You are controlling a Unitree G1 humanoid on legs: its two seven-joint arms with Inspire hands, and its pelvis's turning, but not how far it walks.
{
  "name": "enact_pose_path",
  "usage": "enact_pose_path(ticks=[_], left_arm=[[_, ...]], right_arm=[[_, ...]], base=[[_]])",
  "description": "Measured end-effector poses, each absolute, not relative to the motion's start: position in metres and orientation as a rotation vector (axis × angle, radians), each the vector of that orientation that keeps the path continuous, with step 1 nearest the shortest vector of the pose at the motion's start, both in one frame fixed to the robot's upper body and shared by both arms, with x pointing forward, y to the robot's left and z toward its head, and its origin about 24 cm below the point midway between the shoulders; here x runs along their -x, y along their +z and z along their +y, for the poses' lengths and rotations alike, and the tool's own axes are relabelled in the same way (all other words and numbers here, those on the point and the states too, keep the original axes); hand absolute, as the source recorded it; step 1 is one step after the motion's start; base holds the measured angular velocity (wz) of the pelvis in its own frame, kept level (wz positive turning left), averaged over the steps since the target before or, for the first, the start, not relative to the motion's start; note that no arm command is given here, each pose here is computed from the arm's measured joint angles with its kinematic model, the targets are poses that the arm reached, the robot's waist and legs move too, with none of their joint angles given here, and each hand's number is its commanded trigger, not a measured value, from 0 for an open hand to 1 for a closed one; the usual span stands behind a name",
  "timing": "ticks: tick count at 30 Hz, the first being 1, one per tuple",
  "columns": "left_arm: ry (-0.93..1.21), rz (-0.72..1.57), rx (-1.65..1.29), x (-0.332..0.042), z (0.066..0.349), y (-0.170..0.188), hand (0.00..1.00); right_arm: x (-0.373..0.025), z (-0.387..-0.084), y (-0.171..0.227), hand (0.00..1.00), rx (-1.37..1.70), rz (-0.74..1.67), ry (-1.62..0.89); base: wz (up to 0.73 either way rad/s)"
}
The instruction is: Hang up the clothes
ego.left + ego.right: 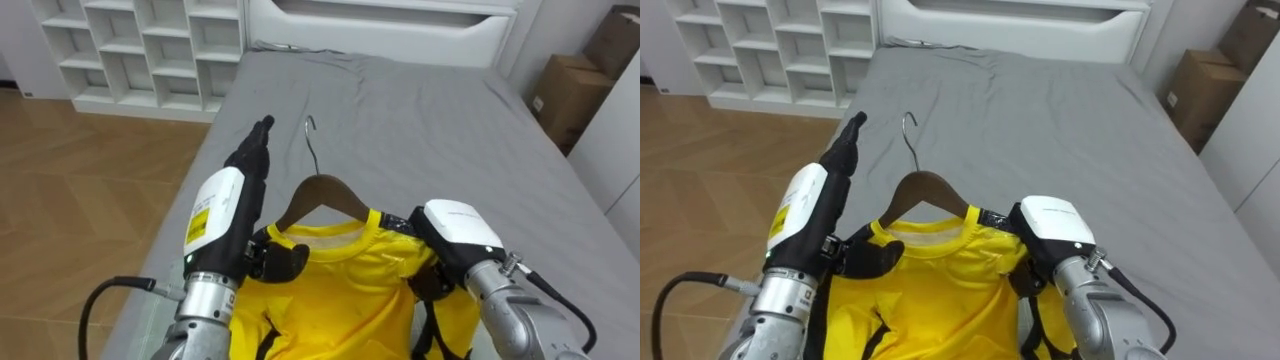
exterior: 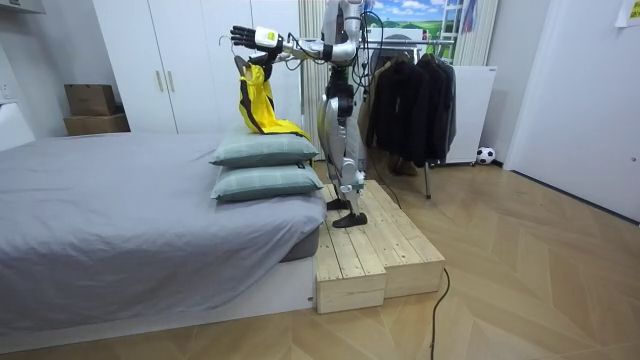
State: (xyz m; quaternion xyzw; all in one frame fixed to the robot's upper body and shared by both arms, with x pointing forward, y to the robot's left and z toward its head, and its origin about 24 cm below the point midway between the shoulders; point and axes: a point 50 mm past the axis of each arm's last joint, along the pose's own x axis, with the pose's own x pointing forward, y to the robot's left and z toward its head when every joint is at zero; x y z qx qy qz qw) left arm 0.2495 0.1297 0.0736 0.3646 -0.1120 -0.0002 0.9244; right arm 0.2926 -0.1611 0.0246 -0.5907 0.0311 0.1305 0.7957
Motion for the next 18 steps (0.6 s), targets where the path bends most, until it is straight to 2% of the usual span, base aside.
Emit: enact_pose_path(ticks=[12,18], left_arm=[[-0.001,-0.229,-0.770,-0.249,0.133,0.073,0.00],[0.040,-0.201,-0.782,-0.246,0.144,0.068,0.00]], right_arm=[[-0.293,-0.163,0.026,1.00,1.263,0.068,0.269],[-0.293,-0.173,0.028,1.00,1.243,0.077,0.218]], base=[[0.00],[0.00]])
